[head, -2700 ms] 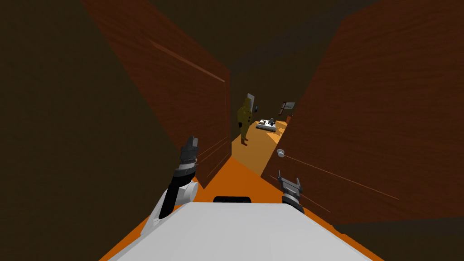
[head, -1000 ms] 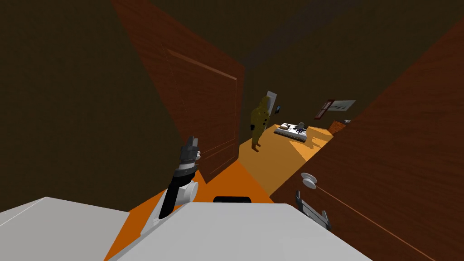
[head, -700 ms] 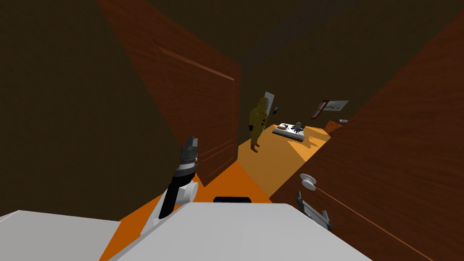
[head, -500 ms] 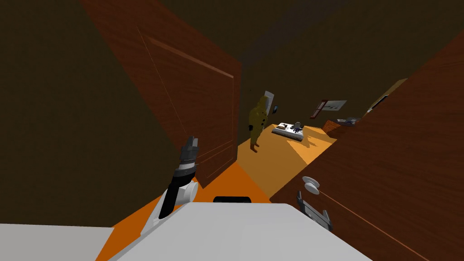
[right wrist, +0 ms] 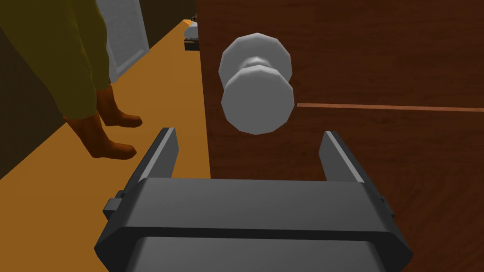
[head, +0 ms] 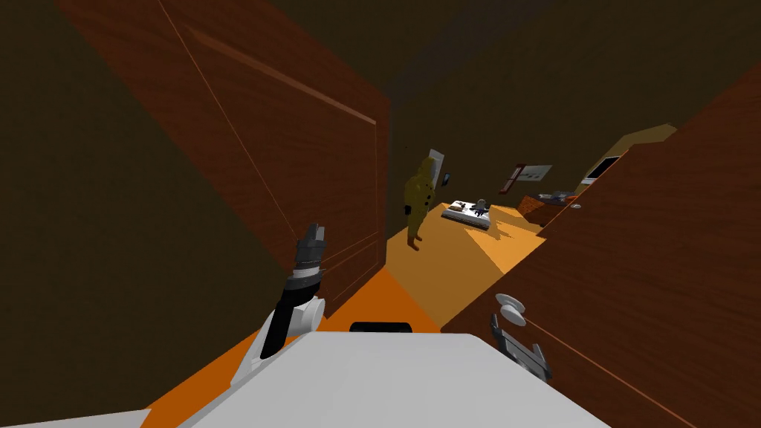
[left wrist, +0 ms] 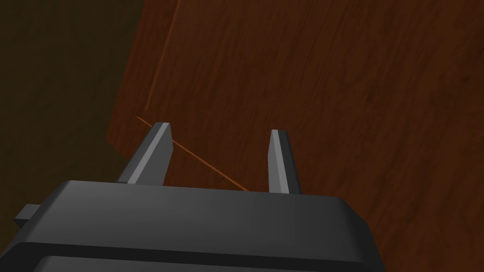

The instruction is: Pull the door open

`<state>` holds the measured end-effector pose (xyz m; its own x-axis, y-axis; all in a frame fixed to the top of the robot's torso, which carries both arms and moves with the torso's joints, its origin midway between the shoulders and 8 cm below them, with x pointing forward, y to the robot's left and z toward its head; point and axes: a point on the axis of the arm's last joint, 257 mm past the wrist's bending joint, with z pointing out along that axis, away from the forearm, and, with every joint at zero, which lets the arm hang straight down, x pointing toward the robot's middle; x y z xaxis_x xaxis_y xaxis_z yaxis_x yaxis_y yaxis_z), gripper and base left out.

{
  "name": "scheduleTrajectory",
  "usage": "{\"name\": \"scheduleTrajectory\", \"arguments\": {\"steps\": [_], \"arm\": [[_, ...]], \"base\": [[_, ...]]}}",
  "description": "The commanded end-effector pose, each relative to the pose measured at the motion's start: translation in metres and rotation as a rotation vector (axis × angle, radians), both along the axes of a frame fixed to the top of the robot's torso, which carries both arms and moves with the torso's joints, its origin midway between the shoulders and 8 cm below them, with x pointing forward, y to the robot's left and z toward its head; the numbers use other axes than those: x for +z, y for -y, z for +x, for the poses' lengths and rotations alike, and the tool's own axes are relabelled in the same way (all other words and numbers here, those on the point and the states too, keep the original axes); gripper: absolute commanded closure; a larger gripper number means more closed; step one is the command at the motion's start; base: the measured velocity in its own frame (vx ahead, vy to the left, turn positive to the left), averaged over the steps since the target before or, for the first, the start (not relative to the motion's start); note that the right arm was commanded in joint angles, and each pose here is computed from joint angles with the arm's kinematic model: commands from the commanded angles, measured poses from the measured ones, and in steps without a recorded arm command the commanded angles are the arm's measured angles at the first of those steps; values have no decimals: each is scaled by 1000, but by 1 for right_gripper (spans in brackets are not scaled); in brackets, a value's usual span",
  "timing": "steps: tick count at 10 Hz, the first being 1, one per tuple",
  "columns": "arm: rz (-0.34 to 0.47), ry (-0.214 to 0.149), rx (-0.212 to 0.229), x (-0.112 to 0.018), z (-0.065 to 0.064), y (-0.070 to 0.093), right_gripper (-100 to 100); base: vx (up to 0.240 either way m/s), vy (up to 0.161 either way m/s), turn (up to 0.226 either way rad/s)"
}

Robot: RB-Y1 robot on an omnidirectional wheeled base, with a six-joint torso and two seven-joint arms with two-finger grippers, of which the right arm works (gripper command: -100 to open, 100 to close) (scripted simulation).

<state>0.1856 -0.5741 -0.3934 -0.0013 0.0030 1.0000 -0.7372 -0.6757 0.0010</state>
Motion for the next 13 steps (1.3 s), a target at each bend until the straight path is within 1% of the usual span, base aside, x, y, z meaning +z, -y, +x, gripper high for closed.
{"name": "scheduleTrajectory", "arguments": {"steps": [1, 7, 8, 9, 13], "arm": [[1, 0, 13, 0, 0, 6, -100], [2, -4, 55, 1, 0, 26, -100], [1, -4, 51, 1, 0, 25, -100], [1, -4, 51, 1, 0, 25, 100], [1, -4, 51, 1, 0, 25, 100]], "base": [[93, -50, -78], [111, -45, -71], [56, -24, -4], [-8, 2, 8], [-11, 5, 3]]}}
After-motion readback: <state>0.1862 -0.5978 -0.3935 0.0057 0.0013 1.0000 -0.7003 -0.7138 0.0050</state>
